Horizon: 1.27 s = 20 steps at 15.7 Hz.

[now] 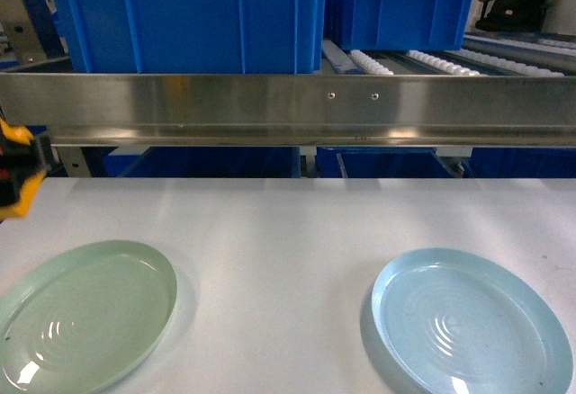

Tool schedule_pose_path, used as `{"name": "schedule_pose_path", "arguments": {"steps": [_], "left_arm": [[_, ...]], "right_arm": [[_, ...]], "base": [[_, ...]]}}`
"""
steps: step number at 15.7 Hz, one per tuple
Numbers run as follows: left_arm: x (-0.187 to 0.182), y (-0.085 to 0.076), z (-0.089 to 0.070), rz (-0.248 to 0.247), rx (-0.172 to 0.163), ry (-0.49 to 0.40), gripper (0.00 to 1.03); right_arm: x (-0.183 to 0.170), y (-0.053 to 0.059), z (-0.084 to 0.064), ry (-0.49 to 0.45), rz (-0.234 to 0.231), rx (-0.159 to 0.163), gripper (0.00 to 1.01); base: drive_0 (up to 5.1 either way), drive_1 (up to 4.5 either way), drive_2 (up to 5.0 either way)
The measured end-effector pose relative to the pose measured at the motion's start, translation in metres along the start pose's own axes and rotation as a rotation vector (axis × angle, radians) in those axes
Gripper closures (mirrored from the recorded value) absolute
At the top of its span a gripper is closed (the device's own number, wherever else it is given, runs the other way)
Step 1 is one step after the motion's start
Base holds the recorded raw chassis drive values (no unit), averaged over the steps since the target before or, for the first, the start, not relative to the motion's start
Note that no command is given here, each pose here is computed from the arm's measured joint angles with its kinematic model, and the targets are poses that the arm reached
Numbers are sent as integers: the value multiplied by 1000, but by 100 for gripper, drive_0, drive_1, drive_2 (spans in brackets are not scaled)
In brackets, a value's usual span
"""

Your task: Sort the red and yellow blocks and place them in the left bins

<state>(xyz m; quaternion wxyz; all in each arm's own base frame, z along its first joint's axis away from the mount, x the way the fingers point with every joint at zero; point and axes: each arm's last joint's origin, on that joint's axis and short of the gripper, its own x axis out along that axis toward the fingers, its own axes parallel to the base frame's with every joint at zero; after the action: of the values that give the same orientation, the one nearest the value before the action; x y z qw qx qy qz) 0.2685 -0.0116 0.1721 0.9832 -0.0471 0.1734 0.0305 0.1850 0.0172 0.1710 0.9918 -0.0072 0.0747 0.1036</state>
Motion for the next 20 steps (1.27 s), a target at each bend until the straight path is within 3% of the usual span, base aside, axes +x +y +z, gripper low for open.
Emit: {"name": "schedule_pose_path", "arguments": {"steps": [2, 4, 6, 11, 20], "left_arm": [[-29, 0, 29, -16, 8, -91, 76], [-43, -7, 48, -34, 20, -189, 76], [-47, -14, 56, -51, 77, -274, 76], [-49, -15, 57, -55, 108, -283, 76], [-49, -14, 58, -44, 107, -285, 76]], "right_arm": [[0, 0, 0, 0, 0, 0, 73], [0, 0, 0, 0, 0, 0, 73], [0, 0, 0, 1, 0, 0, 73], [0, 0, 0, 0, -3, 0, 73], [0, 0, 0, 3, -3, 0, 73]], "base": [[0, 0, 0], [0, 0, 0], [0, 0, 0], [-178, 18, 167], [-490, 191, 291]]}}
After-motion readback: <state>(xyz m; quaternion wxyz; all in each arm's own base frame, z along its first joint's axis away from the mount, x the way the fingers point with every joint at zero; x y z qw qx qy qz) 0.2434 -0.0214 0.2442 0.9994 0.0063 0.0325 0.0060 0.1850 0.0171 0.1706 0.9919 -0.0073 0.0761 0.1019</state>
